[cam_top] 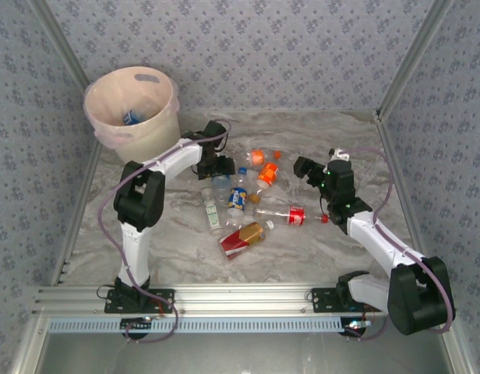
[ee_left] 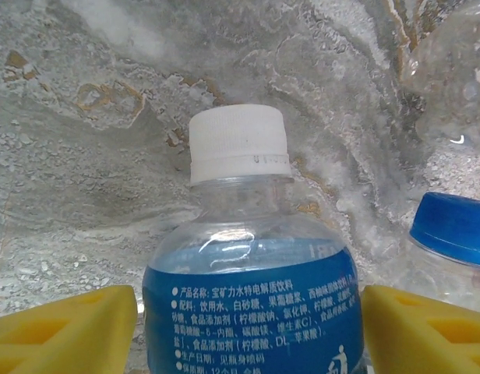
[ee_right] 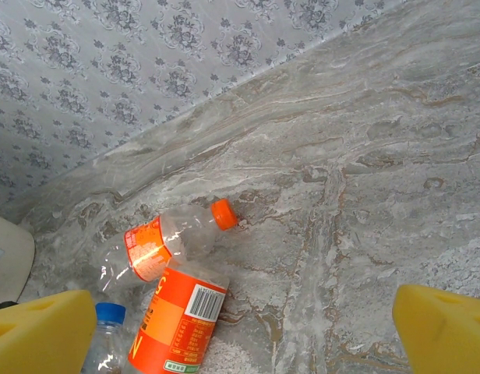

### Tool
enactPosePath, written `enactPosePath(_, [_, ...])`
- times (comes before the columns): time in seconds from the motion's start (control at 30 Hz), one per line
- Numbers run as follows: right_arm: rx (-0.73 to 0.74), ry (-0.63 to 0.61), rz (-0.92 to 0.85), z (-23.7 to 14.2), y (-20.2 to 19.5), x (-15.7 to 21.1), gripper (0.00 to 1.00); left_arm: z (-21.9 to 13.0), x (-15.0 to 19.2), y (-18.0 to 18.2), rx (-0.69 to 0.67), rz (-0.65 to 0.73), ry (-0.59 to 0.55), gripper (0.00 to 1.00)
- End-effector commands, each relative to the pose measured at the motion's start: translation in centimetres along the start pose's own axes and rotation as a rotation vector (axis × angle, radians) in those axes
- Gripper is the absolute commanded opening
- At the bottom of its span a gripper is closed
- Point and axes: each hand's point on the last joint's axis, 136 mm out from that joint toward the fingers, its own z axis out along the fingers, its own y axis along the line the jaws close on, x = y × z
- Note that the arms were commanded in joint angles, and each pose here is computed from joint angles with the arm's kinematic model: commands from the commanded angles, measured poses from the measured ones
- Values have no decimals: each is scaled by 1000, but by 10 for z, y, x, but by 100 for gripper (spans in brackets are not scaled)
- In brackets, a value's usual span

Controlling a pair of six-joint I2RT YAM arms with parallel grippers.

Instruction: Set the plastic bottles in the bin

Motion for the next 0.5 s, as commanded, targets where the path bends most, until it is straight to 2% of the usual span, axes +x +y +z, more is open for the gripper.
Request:
enactPosePath(0.0, [-1, -43, 12, -4, 1, -12, 100, 9, 7, -3, 7, 1, 41, 75])
enactPosePath(0.17, [3, -37, 11, -3, 1, -10, 100, 21, 8, -3, 2, 11, 66, 76])
enactPosePath(0.47, [15, -31, 5, -3, -3, -8, 100, 8, -12, -4, 32, -5, -10, 62])
